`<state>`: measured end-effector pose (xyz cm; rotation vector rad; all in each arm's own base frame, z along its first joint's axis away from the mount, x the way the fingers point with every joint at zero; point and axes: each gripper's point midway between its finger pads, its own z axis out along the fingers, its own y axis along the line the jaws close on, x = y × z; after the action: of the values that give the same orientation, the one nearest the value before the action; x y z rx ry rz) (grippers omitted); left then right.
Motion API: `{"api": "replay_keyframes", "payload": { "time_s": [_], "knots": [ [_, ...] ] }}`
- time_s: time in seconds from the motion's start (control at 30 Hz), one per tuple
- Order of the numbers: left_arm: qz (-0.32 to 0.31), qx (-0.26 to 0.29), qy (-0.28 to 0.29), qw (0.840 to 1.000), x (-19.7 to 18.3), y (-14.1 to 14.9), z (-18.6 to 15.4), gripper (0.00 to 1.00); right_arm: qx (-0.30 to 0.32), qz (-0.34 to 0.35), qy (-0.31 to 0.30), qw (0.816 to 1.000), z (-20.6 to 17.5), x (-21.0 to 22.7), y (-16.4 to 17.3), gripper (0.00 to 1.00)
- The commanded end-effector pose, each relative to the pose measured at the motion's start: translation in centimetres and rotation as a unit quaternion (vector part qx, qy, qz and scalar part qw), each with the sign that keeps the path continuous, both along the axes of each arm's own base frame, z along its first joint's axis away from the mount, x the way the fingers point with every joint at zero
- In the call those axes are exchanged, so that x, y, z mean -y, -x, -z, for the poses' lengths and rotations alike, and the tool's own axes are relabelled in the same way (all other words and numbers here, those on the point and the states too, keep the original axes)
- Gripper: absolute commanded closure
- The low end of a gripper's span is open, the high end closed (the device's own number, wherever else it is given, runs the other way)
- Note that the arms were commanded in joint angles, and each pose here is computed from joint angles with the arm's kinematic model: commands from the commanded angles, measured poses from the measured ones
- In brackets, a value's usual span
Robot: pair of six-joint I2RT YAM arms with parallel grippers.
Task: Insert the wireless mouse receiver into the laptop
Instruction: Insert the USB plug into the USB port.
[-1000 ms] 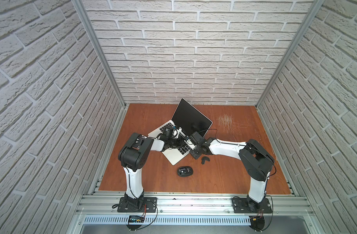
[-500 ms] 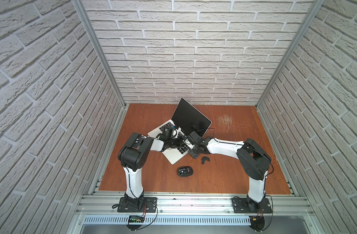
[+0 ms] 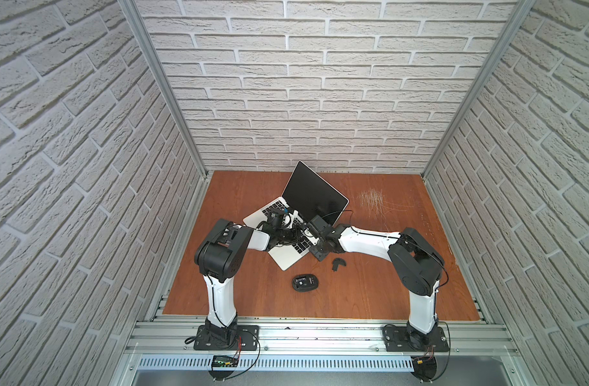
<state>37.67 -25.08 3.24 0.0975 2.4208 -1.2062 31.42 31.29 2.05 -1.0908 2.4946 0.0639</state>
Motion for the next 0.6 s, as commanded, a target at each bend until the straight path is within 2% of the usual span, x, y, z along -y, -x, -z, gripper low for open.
{"api": "replay_keyframes", "payload": {
  "time_s": [0.0,0.17,0.37,0.57],
  "knots": [
    [-0.009,-0.054,-0.031,0.998,-1.5,1.9,3.5,0.88,-0.057,-0.005,0.056,0.997,4.7,2.5,1.9,0.89],
    [-0.009,-0.056,-0.029,0.998,-1.8,2.1,3.8,0.88,-0.060,0.006,0.077,0.995,5.1,3.2,1.4,0.90],
    [-0.009,-0.061,-0.028,0.998,-2.4,2.1,4.4,0.89,-0.059,0.047,0.068,0.995,4.9,4.3,0.2,0.91],
    [-0.006,-0.065,-0.025,0.998,-2.4,2.2,4.6,0.90,-0.073,0.006,0.078,0.994,5.4,4.0,0.6,0.91]
  ]
}}
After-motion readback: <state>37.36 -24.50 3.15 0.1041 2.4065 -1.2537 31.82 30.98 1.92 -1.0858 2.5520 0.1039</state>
